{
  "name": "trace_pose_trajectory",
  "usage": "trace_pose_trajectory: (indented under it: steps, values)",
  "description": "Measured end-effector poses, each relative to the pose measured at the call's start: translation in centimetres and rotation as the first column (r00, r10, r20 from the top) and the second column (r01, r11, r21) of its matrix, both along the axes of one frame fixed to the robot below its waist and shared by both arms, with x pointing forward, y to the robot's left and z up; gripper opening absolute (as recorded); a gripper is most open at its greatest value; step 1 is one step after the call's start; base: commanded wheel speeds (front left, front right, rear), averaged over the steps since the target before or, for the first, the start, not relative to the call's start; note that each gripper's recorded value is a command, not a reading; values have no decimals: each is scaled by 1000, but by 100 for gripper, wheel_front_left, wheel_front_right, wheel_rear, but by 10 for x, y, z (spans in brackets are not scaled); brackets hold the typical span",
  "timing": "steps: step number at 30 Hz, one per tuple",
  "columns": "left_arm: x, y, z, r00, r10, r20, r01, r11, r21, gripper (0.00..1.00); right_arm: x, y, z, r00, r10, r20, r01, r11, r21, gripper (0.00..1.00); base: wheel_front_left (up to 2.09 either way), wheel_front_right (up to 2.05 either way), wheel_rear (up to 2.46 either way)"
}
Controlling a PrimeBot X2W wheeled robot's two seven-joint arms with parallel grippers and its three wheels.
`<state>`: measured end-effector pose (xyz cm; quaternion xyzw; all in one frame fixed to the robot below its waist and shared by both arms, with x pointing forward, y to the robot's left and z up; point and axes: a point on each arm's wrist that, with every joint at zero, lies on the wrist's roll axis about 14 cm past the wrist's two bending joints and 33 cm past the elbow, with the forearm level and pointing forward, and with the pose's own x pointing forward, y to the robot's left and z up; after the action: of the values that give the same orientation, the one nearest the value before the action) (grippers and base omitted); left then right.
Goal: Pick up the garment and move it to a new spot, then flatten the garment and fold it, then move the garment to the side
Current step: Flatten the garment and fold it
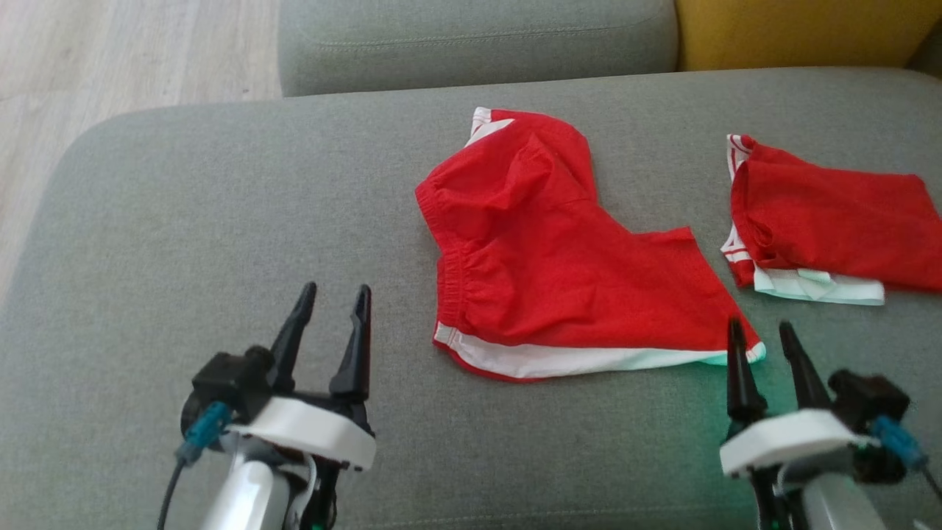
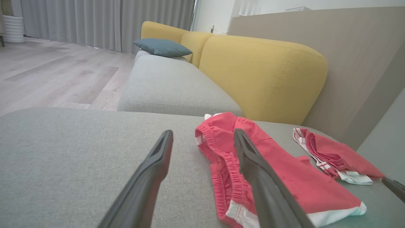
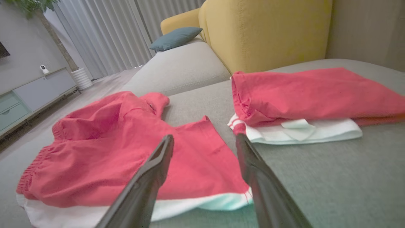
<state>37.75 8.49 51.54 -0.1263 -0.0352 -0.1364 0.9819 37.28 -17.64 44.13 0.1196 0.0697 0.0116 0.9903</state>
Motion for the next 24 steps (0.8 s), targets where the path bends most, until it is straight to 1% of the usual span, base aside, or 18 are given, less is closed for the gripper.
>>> trace_pose_trajectory:
  steps: [3,7,9,12,15,20,24]
  values:
    - [-4,-4,-5,1000,-18,-13,18,1000,-1,100,-8,-1,-7,1000,-5,-20,5,1000,0,100,0,0,0]
    - [-5,-10,-8,999,-43,-22,43,999,0,100,-7,-3,-4,1000,-10,-8,10,1000,2,100,0,0,0]
    - [-8,-21,-17,995,-88,-46,88,996,5,100,-7,-5,-3,1000,-17,-5,17,1000,2,100,0,0,0]
    - [-17,-45,-35,979,-182,-96,186,982,28,100,-9,-9,-5,1000,-29,-10,29,1000,1,100,0,0,0]
    - [-23,-63,-53,954,-265,-142,278,958,78,100,-10,-13,-6,999,-41,-16,41,999,0,100,0,0,0]
    - [-15,-69,-79,928,-306,-213,339,930,140,100,-13,-21,-13,997,-65,-36,65,998,-3,100,0,0,0]
    - [-7,-72,-88,917,-317,-242,359,921,154,100,-15,-26,-17,995,-81,-50,81,997,-6,100,0,0,0]
